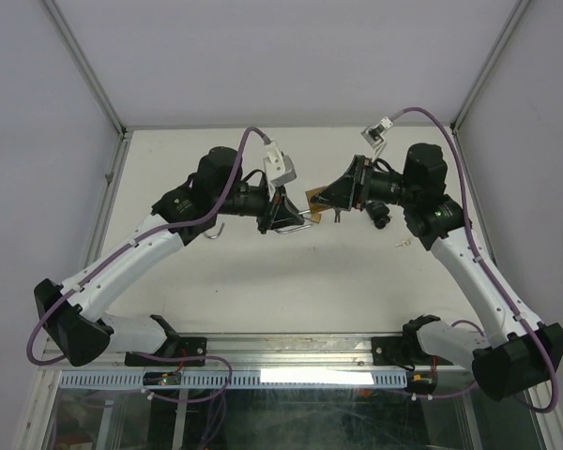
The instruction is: Unlock with the key
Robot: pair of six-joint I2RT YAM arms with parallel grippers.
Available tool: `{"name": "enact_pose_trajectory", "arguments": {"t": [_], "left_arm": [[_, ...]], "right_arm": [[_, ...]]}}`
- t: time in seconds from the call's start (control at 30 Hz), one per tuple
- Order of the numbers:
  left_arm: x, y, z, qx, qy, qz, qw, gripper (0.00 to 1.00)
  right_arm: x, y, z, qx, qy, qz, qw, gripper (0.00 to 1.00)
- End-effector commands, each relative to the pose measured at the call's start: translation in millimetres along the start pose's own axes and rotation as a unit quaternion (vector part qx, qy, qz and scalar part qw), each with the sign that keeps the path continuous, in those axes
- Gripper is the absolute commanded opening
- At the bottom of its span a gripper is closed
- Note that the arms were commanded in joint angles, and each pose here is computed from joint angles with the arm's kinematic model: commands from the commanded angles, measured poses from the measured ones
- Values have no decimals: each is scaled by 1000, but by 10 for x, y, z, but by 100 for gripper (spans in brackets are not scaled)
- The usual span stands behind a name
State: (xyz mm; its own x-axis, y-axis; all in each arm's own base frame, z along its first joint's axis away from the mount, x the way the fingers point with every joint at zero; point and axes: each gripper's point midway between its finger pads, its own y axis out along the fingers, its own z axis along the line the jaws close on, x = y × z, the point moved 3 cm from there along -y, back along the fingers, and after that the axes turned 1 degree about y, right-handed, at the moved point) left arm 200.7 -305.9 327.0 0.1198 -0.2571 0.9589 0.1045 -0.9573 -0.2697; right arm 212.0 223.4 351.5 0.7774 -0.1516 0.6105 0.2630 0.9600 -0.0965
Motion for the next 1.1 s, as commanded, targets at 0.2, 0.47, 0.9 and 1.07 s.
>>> {"name": "enact_pose_trajectory", "arguments": {"t": [0.2, 0.47, 0.9, 1.07], "left_arm": [[-1014, -116, 569, 127, -164, 96, 973, 0], [-1734, -425, 1397, 246, -212, 173, 930, 0], [-2226, -499, 2189, 360, -216, 246, 874, 0], [-2774, -268, 1623, 319, -314, 289, 847, 0]], "right_arm": [[-221, -169, -1091, -239, -13, -17, 971, 100], [-400, -269, -1235, -279, 3, 5, 960, 100], [-504, -407, -1133, -285, 1, -16, 958, 100], [-542, -442, -1101, -283, 6, -32, 959, 100]]}}
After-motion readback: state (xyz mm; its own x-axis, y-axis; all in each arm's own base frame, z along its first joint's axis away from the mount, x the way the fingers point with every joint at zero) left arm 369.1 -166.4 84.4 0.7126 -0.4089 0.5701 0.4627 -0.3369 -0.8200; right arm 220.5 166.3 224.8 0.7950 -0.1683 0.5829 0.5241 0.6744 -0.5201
